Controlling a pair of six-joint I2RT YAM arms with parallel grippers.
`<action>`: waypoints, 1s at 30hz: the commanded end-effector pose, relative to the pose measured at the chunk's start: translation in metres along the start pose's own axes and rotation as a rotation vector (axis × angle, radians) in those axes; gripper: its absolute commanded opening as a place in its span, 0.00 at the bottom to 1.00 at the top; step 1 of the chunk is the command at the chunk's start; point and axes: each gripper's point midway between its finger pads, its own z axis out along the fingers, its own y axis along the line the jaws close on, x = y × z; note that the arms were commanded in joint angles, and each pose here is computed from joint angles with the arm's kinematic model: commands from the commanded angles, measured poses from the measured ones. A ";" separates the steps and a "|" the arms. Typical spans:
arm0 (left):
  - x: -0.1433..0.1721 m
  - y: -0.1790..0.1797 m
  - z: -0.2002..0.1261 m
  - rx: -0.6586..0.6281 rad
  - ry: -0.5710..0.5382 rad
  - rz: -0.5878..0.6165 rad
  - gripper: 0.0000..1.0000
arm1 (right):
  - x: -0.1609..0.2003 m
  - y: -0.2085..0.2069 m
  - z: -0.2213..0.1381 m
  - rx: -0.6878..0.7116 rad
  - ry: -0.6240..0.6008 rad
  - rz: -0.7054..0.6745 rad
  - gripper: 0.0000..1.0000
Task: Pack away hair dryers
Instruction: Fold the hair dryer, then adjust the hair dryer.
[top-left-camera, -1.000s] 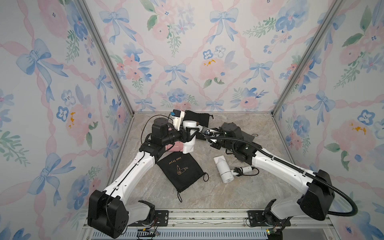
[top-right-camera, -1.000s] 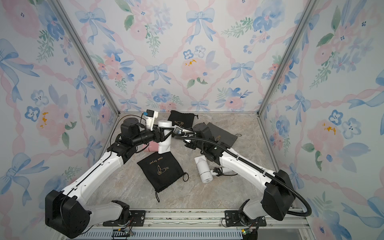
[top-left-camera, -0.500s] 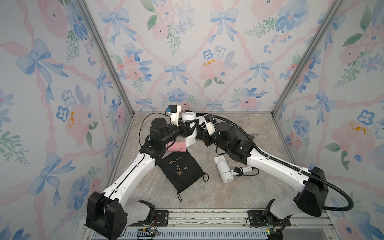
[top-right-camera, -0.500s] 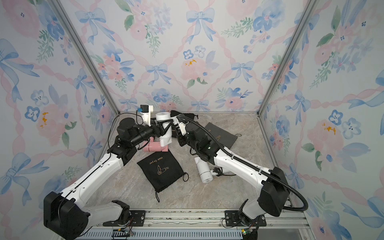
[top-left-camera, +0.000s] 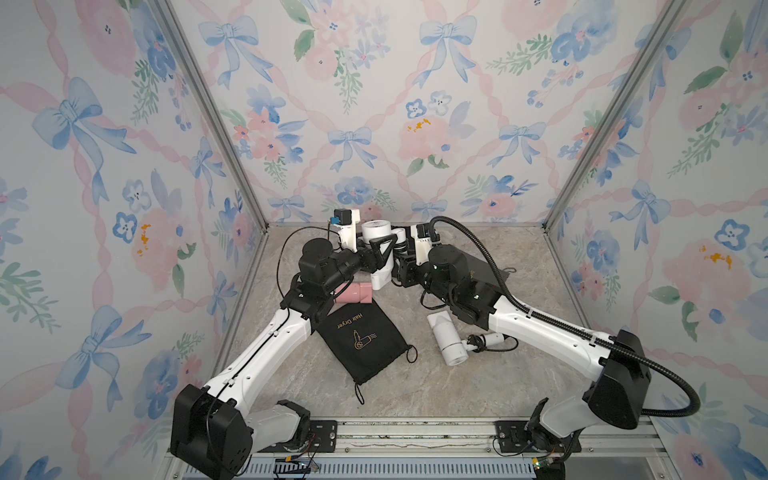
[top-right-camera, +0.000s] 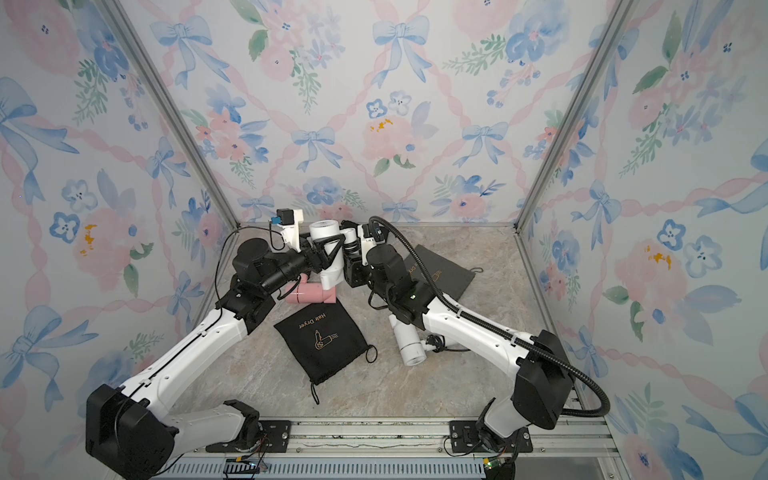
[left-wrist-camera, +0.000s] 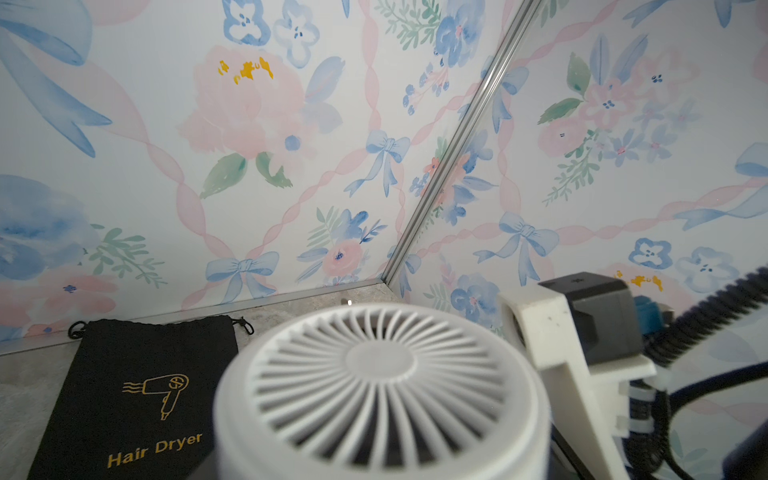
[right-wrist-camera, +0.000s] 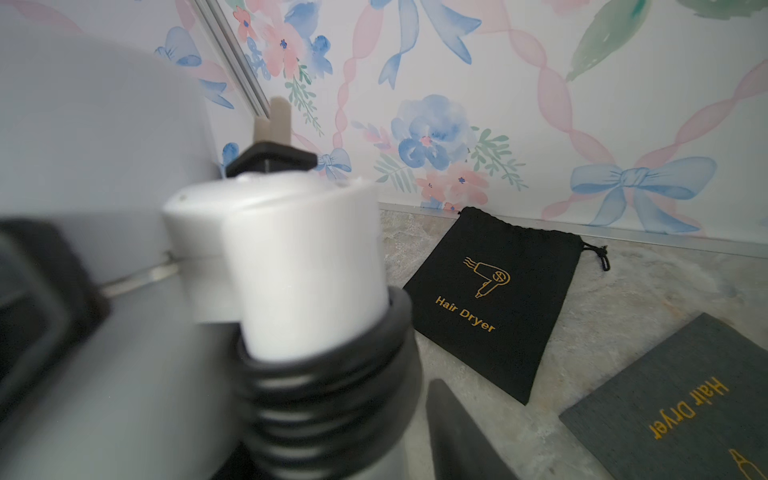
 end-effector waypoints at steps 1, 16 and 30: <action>0.002 -0.026 0.002 0.099 0.006 -0.015 0.17 | -0.030 0.037 -0.030 -0.141 -0.089 0.003 0.61; -0.015 -0.019 0.022 0.116 0.022 -0.049 0.20 | -0.013 -0.029 -0.095 -0.210 -0.026 -0.084 0.85; -0.029 -0.076 0.044 0.361 0.026 -0.121 0.23 | -0.096 -0.069 -0.105 -0.573 -0.200 0.250 0.88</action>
